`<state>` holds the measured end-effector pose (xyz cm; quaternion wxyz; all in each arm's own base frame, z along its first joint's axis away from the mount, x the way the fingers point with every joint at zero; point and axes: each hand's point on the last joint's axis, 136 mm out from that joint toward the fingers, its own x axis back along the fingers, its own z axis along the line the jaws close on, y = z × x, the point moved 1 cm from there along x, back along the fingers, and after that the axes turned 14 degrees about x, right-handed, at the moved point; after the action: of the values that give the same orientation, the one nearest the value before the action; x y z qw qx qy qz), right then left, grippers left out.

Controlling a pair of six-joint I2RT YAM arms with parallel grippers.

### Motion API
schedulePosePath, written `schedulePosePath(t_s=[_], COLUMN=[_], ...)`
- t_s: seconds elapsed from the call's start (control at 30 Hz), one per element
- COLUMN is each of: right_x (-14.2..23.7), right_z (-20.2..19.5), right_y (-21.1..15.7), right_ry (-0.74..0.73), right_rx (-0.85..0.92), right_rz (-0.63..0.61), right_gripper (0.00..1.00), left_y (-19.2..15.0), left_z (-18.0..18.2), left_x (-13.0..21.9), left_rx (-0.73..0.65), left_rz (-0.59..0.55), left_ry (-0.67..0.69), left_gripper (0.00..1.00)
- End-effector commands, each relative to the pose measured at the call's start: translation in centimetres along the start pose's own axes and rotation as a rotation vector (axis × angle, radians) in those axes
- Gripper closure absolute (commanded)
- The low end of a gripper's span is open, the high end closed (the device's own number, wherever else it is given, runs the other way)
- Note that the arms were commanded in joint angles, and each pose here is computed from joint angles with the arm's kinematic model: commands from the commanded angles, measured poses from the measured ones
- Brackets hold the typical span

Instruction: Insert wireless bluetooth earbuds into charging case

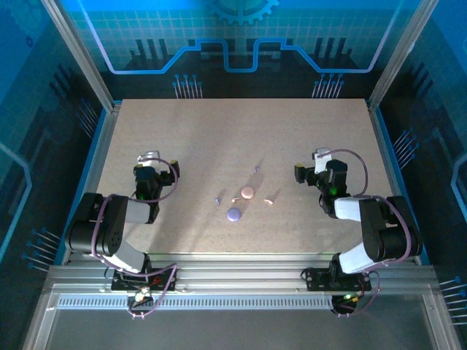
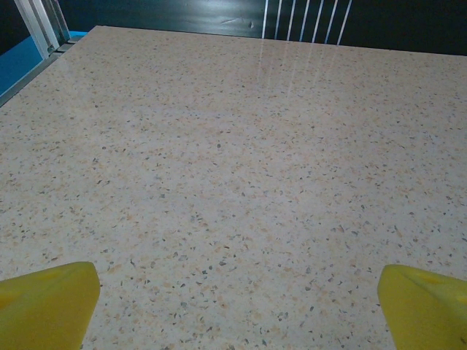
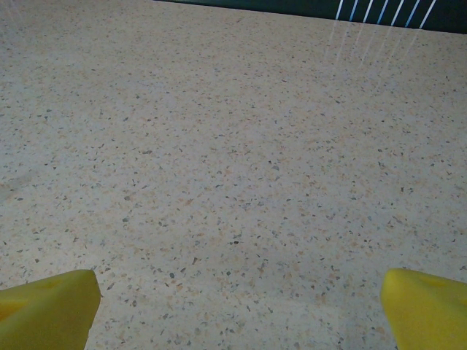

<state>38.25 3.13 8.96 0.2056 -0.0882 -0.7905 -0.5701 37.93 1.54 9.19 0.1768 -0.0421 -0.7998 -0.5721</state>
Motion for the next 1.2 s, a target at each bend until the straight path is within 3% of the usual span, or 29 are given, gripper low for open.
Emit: schedulePosePath(t_s=[0.0,0.17,0.37,0.47,0.57,0.67,0.8,0.9,1.17], right_x=[-0.2,0.5,4.5,6.8,9.1,11.8,14.4,15.7,17.3], right_z=[-0.5,-0.8,-0.1,1.0,3.5,6.2,9.4,12.0,21.2], right_y=[1.0,3.3,8.1,10.5,11.9,12.5,12.4,11.5,9.1], right_ry=[-0.002,0.04,0.078,0.122,0.259,0.378,0.45,0.479,0.601], right_rx=[0.003,0.002,0.009,0.027,0.048,0.047,0.057,0.093,0.127], right_rz=[-0.031,0.057,0.157,0.22,0.276,0.32,0.385,0.467,0.655], right_gripper=[0.0,0.0,0.0,0.0,0.0,0.0,0.0,0.0,0.06], left_y=[0.9,1.8,4.2,5.8,5.7,4.4,1.8,-0.4,-3.0], left_z=[-0.5,-1.3,-3.8,-5.2,-7.1,-7.1,-6.6,-6.1,-4.5], left_x=[-0.3,0.7,2.7,4.4,6.9,9.8,13.4,15.3,16.9], left_rx=[0.002,-0.024,-0.075,-0.023,-0.017,0.014,0.227,0.289,0.355], left_rz=[-0.018,-0.047,-0.006,0.078,0.224,0.366,0.566,0.697,0.78], left_ry=[-0.022,-0.033,-0.053,-0.058,-0.087,-0.041,0.007,0.059,0.156], left_gripper=[0.01,0.01,0.03,0.07,0.1,0.11,0.16,0.19,0.2])
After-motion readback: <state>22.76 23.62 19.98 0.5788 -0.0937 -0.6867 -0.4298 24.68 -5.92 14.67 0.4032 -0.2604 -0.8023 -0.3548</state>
